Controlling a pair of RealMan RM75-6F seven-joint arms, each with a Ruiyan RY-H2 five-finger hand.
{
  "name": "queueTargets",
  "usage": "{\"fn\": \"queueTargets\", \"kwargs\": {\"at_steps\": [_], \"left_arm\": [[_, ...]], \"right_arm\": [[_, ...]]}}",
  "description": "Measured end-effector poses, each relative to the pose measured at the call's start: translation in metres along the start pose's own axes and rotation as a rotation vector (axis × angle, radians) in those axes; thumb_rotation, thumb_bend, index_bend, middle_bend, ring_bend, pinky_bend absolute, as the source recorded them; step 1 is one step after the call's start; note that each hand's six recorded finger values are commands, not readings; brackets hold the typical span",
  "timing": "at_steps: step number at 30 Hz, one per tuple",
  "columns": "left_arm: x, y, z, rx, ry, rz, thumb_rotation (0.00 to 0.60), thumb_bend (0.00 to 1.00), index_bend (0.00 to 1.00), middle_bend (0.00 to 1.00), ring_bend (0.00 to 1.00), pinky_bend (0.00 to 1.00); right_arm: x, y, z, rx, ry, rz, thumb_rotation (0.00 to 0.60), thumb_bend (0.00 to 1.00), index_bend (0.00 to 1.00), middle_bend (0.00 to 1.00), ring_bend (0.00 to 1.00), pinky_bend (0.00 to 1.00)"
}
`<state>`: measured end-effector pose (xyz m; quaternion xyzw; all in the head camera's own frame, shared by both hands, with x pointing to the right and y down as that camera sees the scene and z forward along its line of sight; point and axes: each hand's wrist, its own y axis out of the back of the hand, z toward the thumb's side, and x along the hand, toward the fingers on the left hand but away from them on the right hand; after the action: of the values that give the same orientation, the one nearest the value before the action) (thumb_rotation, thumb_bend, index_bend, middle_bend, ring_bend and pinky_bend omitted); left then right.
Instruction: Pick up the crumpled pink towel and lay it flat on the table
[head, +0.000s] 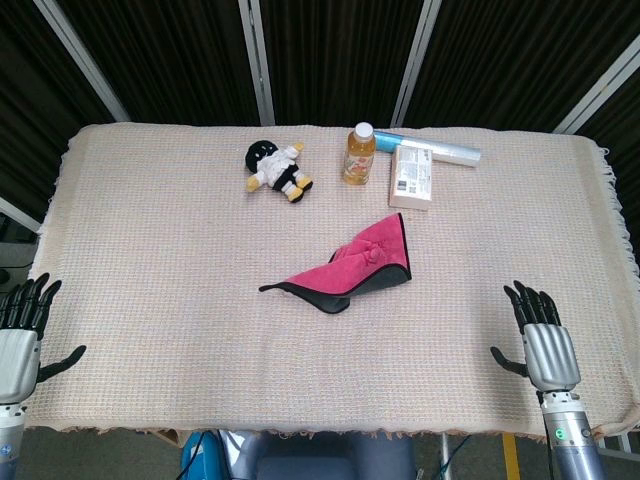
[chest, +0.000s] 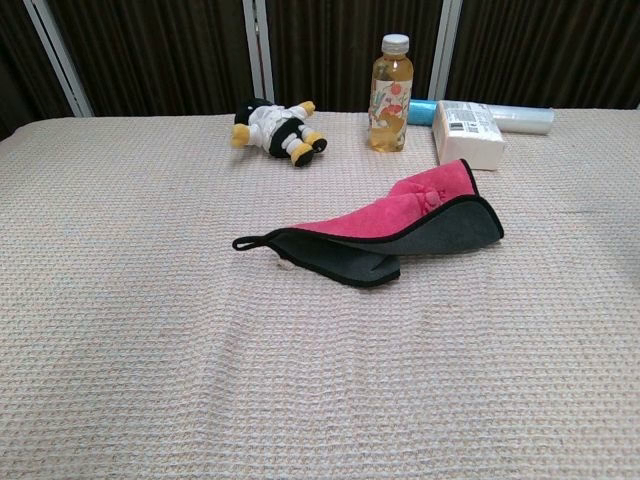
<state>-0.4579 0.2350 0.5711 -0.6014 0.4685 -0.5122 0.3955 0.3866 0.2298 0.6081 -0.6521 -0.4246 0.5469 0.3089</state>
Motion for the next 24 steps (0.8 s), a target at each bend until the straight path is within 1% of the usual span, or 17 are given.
{"fn": "queueTargets", "kwargs": {"at_steps": [12,16,18,23,24], "left_arm": [[0.001,-0.003,0.001,-0.007,-0.002,-0.012,0.600,0.10,0.02,0.00,0.00,0.00],[0.001,-0.006,0.001,-0.005,-0.003,-0.021,0.600,0.10,0.04,0.00,0.00,0.00],[0.003,-0.009,0.002,-0.009,-0.003,-0.030,0.600,0.10,0.07,0.00,0.00,0.00],[0.009,-0.018,0.010,-0.041,-0.006,-0.056,0.600,0.10,0.21,0.01,0.00,0.00],[0.012,-0.020,0.013,-0.053,-0.007,-0.061,0.600,0.10,0.23,0.02,0.00,0.00]], "right_arm": [[0.001,-0.001,0.001,0.001,0.000,0.002,0.600,0.23,0.00,0.00,0.00,0.00],[-0.001,-0.002,0.002,0.003,0.002,0.004,0.600,0.23,0.00,0.00,0.00,0.00],[-0.001,-0.003,0.002,0.007,0.001,0.006,0.600,0.23,0.00,0.00,0.00,0.00],[-0.003,-0.003,0.002,0.006,0.000,0.005,0.600,0.23,0.00,0.00,0.00,0.00],[-0.004,-0.003,0.002,0.009,0.000,0.005,0.600,0.23,0.00,0.00,0.00,0.00]]}}
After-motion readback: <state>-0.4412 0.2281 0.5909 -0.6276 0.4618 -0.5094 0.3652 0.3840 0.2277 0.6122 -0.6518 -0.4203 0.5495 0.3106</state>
